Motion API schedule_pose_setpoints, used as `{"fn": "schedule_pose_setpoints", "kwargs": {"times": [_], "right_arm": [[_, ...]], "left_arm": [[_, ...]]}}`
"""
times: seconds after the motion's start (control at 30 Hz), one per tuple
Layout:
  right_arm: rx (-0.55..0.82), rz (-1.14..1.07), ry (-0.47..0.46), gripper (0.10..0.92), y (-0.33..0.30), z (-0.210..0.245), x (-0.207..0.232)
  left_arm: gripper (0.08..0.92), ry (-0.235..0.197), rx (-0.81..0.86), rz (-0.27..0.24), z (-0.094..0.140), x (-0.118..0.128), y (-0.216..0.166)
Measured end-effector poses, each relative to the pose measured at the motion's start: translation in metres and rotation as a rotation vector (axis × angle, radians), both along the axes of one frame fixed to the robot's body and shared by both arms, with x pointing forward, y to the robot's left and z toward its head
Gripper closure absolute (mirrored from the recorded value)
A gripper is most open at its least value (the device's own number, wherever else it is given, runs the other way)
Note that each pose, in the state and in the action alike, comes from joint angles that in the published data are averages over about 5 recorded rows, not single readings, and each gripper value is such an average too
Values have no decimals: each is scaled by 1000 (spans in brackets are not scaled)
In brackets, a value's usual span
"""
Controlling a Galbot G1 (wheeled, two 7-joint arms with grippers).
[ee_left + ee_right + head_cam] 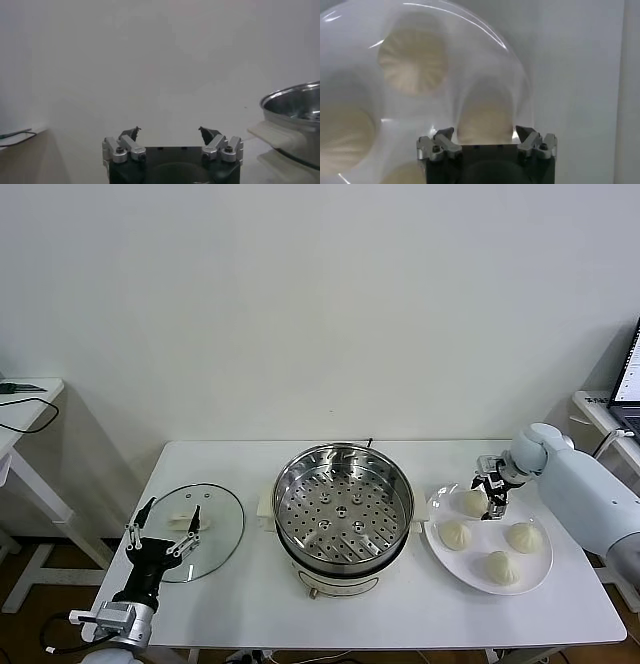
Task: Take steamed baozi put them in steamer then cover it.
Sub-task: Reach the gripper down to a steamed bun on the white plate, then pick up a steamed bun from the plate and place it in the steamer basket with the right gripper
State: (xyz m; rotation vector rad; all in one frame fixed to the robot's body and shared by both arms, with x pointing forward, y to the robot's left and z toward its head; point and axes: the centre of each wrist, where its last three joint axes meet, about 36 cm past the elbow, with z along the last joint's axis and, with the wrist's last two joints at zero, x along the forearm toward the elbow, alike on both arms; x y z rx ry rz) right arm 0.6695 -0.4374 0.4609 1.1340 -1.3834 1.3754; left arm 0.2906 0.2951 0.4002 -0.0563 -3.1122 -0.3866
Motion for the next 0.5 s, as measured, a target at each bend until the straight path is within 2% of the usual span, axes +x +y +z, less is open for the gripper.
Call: {"fn": "schedule_pose_setpoints", "kwargs": {"times": [0.3, 0.5], "right_arm": [[0, 20, -5, 318, -1, 6, -1], [8, 62, -18, 318, -8, 32, -5]], "left_arm": [[177, 0, -2, 1, 0, 0, 0], [177, -2, -2, -1, 1, -1, -1]]}}
